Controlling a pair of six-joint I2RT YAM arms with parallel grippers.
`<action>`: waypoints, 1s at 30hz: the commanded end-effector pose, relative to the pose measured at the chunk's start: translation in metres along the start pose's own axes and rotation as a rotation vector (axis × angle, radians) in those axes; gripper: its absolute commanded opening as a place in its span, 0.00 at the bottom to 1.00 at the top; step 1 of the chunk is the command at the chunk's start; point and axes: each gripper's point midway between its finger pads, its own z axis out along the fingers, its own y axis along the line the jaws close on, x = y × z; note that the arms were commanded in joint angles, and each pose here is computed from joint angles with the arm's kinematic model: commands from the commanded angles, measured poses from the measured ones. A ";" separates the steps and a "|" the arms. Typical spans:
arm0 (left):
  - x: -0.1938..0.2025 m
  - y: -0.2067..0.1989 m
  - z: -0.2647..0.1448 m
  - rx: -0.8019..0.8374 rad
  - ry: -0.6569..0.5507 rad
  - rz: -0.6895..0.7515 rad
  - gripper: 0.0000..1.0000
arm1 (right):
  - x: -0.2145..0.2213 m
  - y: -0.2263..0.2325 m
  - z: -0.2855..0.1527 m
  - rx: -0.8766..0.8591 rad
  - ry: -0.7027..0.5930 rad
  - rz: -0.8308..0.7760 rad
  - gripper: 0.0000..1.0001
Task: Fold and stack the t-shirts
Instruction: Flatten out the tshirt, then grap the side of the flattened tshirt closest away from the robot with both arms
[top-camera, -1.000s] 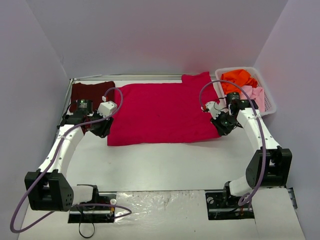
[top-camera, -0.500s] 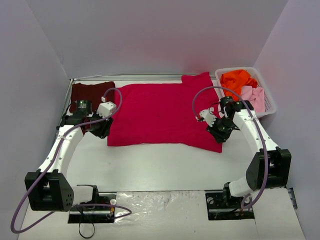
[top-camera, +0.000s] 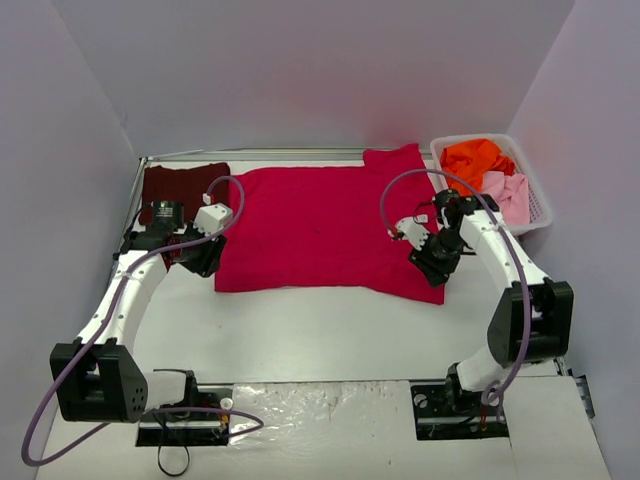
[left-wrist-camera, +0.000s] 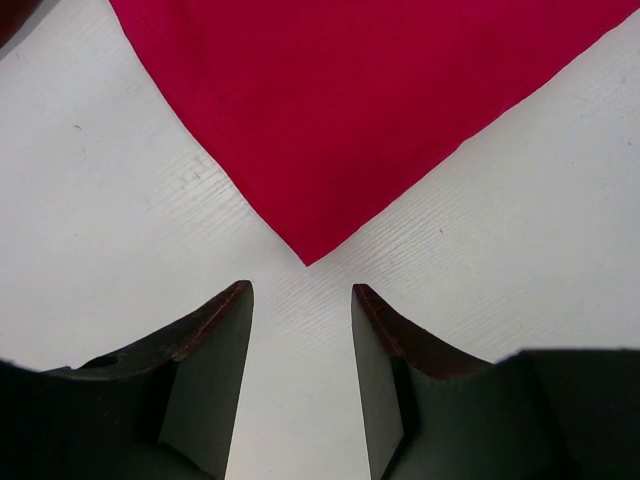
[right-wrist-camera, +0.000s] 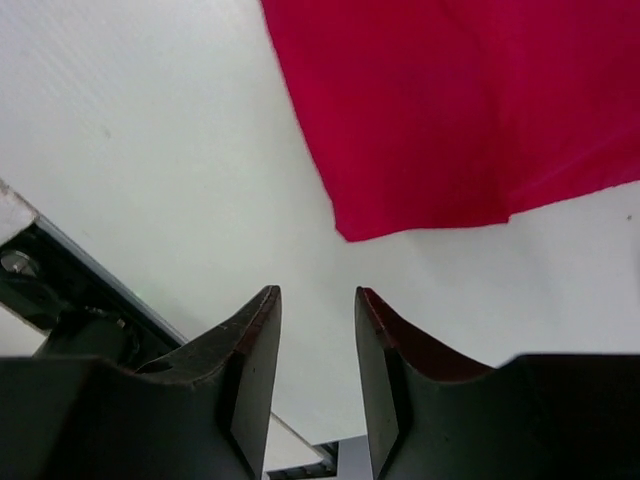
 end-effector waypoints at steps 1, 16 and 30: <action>-0.006 -0.001 -0.006 0.001 -0.040 0.002 0.43 | -0.024 -0.018 0.008 -0.024 -0.053 0.062 0.33; 0.000 0.010 -0.007 -0.015 -0.048 -0.039 0.45 | -0.068 -0.031 0.060 -0.194 -0.029 0.068 0.40; 0.003 0.011 -0.005 -0.011 -0.038 -0.047 0.45 | -0.058 -0.044 0.082 -0.201 0.034 0.082 0.41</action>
